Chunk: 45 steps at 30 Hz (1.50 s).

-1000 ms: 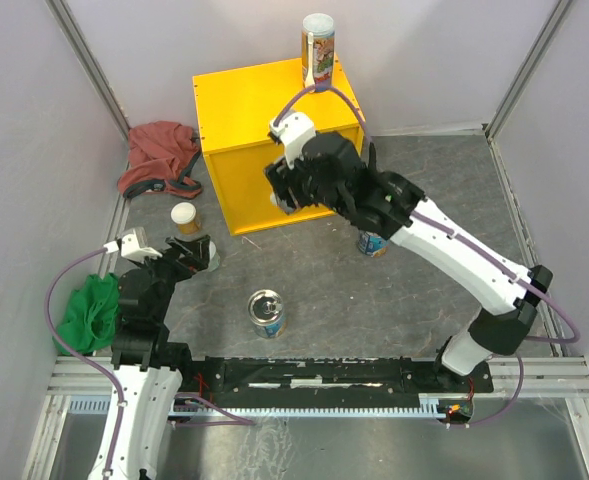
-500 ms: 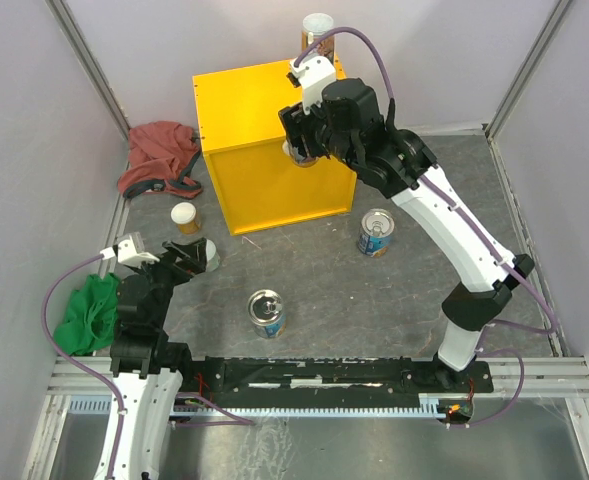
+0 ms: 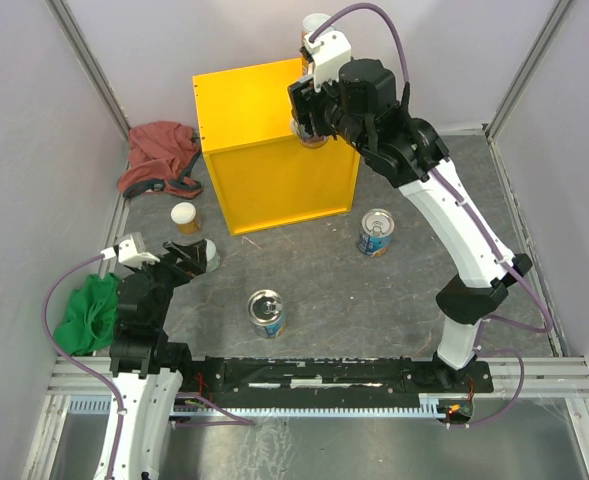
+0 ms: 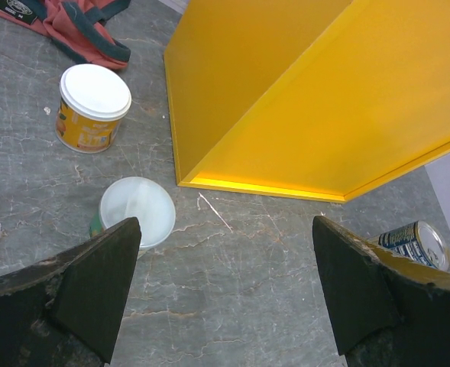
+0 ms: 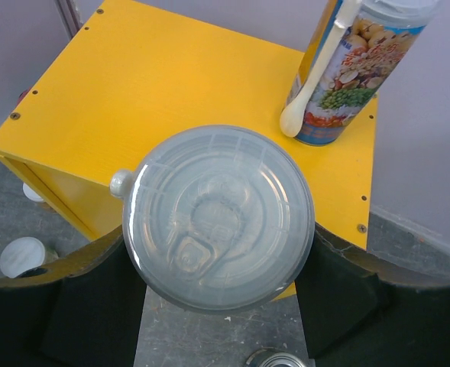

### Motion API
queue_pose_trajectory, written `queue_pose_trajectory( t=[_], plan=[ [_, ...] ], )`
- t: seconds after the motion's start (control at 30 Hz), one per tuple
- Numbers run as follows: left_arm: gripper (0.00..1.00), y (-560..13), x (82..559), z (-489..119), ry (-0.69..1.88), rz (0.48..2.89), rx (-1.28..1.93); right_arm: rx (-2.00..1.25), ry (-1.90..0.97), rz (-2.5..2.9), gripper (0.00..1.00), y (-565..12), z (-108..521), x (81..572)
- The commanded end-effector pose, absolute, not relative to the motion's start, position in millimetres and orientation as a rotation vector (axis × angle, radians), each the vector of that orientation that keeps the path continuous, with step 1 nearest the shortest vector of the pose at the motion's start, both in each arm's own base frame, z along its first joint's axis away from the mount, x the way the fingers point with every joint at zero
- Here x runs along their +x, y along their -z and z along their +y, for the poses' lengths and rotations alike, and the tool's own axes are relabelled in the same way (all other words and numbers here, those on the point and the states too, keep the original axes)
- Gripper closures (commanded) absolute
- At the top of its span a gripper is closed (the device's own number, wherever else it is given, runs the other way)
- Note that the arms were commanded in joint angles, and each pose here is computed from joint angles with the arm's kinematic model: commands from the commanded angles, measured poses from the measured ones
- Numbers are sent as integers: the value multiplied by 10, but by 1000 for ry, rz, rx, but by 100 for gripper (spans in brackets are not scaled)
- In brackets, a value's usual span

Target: Place and organize the canned foods onto the counter

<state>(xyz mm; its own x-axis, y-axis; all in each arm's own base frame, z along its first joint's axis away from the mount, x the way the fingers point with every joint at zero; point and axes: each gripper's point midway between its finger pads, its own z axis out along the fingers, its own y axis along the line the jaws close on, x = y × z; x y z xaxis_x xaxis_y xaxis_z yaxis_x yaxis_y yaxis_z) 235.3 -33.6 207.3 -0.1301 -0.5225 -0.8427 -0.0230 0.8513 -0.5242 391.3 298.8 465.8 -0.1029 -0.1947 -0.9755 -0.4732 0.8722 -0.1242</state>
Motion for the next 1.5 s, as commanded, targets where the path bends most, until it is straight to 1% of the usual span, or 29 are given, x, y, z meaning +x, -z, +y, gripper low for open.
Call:
queue_pose_trajectory(
  t=[0.0, 0.2, 0.43, 0.5, 0.8, 1.07, 1.33, 1.4, 1.47],
  plan=[
    [2, -2280, 2384, -359, 488, 1599, -430, -335, -330, 1371, 87, -5813, 2705, 3785],
    [2, -2279, 2390, -360, 484, 1603, -425, -294, -331, 1345, 87, -5897, 2662, 3889],
    [2, -2260, 2385, -342, 466, 1607, -420, -271, -317, 1359, 87, -5805, 2660, 4102],
    [2, -2251, 2390, -337, 461, 1610, -419, -254, -315, 1339, 87, -5878, 2615, 4120],
    [2, -2205, 2446, -330, 445, 1625, -411, -229, -271, 1371, 86, -5707, 2503, 4424],
    [1, -2158, 2508, -322, 428, 1642, -406, -214, -296, 1413, 84, -5494, 2529, 4671],
    [1, -2123, 2572, -326, 419, 1658, -398, -211, -345, 1453, 79, -5261, 2632, 4887],
    [1, -2105, 2583, -324, 416, 1664, -398, -211, -350, 1461, 76, -5211, 2658, 4931],
    [1, -2098, 2592, -324, 414, 1664, -395, -213, -352, 1469, 70, -5158, 2691, 4972]
  ],
)
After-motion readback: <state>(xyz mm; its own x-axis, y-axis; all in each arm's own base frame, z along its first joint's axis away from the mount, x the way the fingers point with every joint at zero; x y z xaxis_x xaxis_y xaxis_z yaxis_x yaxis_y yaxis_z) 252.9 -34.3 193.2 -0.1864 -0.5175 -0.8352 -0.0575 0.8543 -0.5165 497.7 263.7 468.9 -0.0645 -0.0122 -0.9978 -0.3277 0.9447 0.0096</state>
